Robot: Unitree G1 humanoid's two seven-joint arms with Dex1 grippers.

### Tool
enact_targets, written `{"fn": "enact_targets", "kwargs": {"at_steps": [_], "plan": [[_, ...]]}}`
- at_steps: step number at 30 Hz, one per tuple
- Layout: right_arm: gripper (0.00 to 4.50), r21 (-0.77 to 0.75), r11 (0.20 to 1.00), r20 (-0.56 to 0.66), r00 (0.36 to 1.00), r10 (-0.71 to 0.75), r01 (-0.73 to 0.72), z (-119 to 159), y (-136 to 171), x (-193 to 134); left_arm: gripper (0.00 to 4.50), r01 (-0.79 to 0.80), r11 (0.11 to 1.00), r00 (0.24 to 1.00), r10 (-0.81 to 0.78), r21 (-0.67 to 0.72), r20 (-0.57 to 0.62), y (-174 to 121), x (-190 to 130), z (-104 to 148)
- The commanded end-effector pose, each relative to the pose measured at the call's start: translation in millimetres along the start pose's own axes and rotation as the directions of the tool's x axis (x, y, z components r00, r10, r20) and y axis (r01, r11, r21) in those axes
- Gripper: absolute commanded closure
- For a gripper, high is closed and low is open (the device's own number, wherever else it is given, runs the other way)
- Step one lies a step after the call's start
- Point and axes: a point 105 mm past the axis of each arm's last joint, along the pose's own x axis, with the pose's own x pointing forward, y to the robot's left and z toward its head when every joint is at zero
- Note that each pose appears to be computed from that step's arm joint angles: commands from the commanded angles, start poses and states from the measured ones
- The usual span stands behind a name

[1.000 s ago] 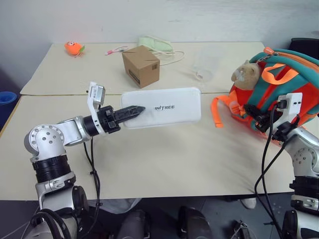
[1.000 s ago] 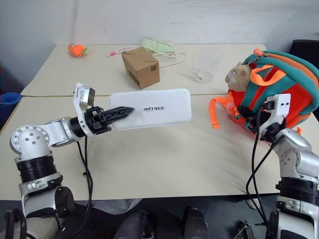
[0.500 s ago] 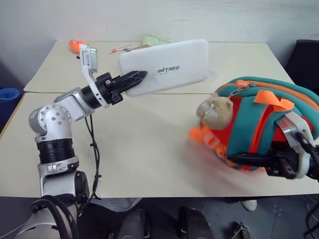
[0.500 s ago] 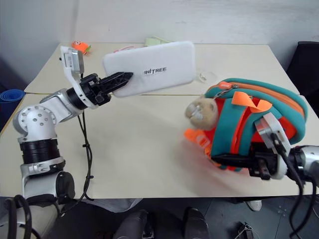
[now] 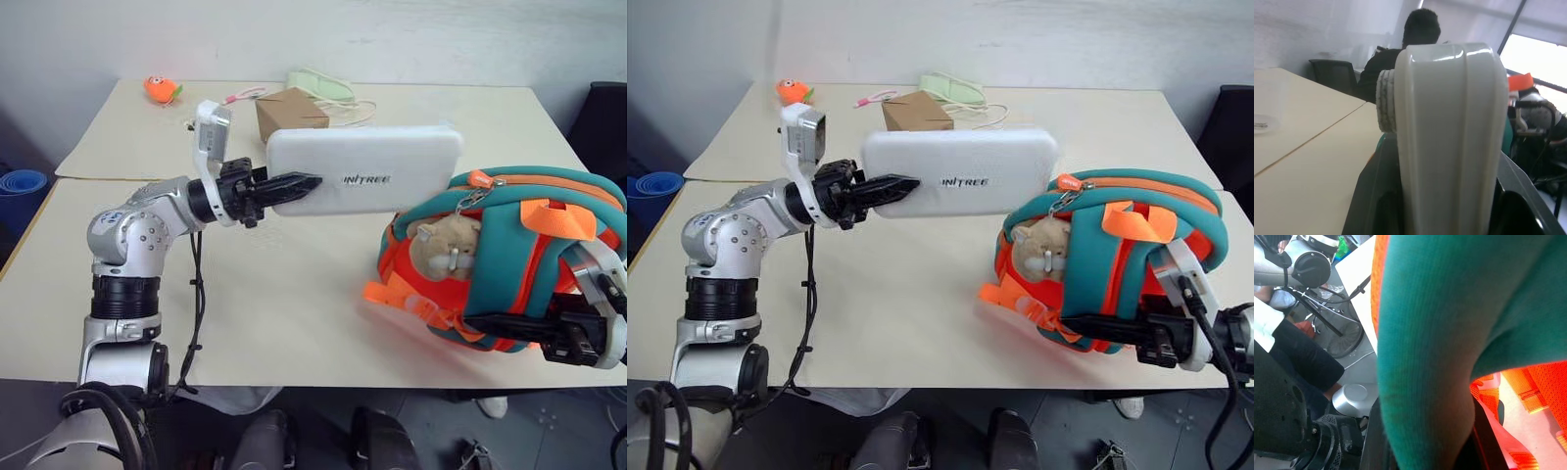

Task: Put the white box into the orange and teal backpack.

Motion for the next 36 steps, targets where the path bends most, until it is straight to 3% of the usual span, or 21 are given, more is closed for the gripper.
{"fn": "enact_targets", "kwargs": {"at_steps": [1, 7, 14, 20, 21, 25, 29, 33, 36], "plan": [[4.49, -0.078, 0.997, -0.005, 1.0, 0.005, -0.005, 17, 4, -8, 3.22, 0.125, 0.983, 0.986, -0.108, 0.136, -0.127, -6, 20, -1], [4.49, -0.123, 0.992, -0.029, 1.0, 0.007, -0.01, 24, -8, -5, 3.22, 0.293, 0.926, 0.938, -0.231, 0.237, -0.258, -7, 49, -6], [4.49, -0.176, 0.984, -0.028, 0.999, -0.017, 0.012, 29, -25, 12, 3.22, 0.413, 0.821, 0.892, -0.277, 0.394, -0.358, -15, 127, -31], [4.49, -0.185, 0.983, -0.016, 1.0, -0.014, 0.011, 27, -24, 20, 3.22, 0.343, 0.837, 0.917, -0.2, 0.426, -0.346, -25, 190, -59], [4.5, -0.183, 0.983, -0.01, 1.0, -0.018, 0.016, 26, -24, 21, 2.88, 0.311, 0.854, 0.926, -0.174, 0.417, -0.334, -23, 195, -61], [4.5, -0.166, 0.985, 0.013, 0.999, -0.04, 0.041, 22, -22, 20, 1.73, 0.214, 0.881, 0.951, -0.091, 0.423, -0.294, -4, 170, -47], [4.5, -0.146, 0.986, 0.046, 0.996, -0.073, 0.079, 20, -21, 17, 0.78, 0.14, 0.935, 0.979, -0.08, 0.327, -0.19, 6, 105, -17], [4.5, -0.128, 0.987, 0.066, 0.994, -0.093, 0.1, 18, -21, 14, 0.78, 0.19, 0.962, 0.977, -0.166, 0.195, -0.136, -16, 46, 4], [4.5, -0.122, 0.987, 0.078, 0.993, -0.094, 0.103, 17, -20, 17, 0.78, 0.252, 0.956, 0.962, -0.231, 0.152, -0.144, -40, 40, 12]]}}
